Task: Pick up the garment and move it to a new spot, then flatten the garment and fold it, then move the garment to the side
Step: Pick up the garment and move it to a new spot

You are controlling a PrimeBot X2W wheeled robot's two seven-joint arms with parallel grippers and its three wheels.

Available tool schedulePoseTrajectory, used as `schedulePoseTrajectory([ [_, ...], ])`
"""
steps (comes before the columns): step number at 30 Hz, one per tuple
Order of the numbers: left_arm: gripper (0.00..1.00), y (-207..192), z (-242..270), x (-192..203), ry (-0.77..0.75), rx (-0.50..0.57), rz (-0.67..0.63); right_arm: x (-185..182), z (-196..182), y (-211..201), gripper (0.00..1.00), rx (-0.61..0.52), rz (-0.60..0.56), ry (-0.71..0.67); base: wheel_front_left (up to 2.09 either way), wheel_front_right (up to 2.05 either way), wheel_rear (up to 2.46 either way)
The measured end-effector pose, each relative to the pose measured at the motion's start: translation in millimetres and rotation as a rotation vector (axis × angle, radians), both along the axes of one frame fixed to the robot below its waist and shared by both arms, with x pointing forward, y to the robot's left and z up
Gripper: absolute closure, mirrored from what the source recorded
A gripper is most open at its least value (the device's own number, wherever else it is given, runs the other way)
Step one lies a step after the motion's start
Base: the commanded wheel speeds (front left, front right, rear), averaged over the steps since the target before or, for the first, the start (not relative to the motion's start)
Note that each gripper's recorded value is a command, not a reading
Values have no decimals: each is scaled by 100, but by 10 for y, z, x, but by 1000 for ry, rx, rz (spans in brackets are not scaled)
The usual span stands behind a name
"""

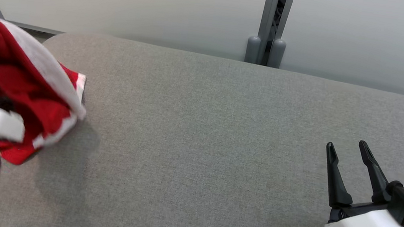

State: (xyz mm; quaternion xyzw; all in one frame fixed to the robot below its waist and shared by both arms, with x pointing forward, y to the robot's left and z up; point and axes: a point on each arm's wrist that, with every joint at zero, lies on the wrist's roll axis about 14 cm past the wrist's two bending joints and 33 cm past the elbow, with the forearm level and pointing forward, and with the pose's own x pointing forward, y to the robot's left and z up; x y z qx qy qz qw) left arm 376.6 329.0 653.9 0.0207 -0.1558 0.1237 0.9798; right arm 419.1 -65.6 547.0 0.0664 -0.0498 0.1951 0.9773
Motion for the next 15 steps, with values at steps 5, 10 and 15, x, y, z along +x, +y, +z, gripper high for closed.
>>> schedulePoseTrajectory([
  [5, 100, -508, 13, -243, -11, -30, -83, -60, -1, -100, 0, 2, -27, 3, 0, 0, 0],
  [10, 100, -1023, -41, -218, 17, -58, -225, -88, 18, -219, 0, 14, -58, 3, 0, 0, 0],
  [15, 100, -1557, -73, -52, 39, -62, -399, -113, 58, -439, 0, 20, -119, -7, 0, 0, 0],
])
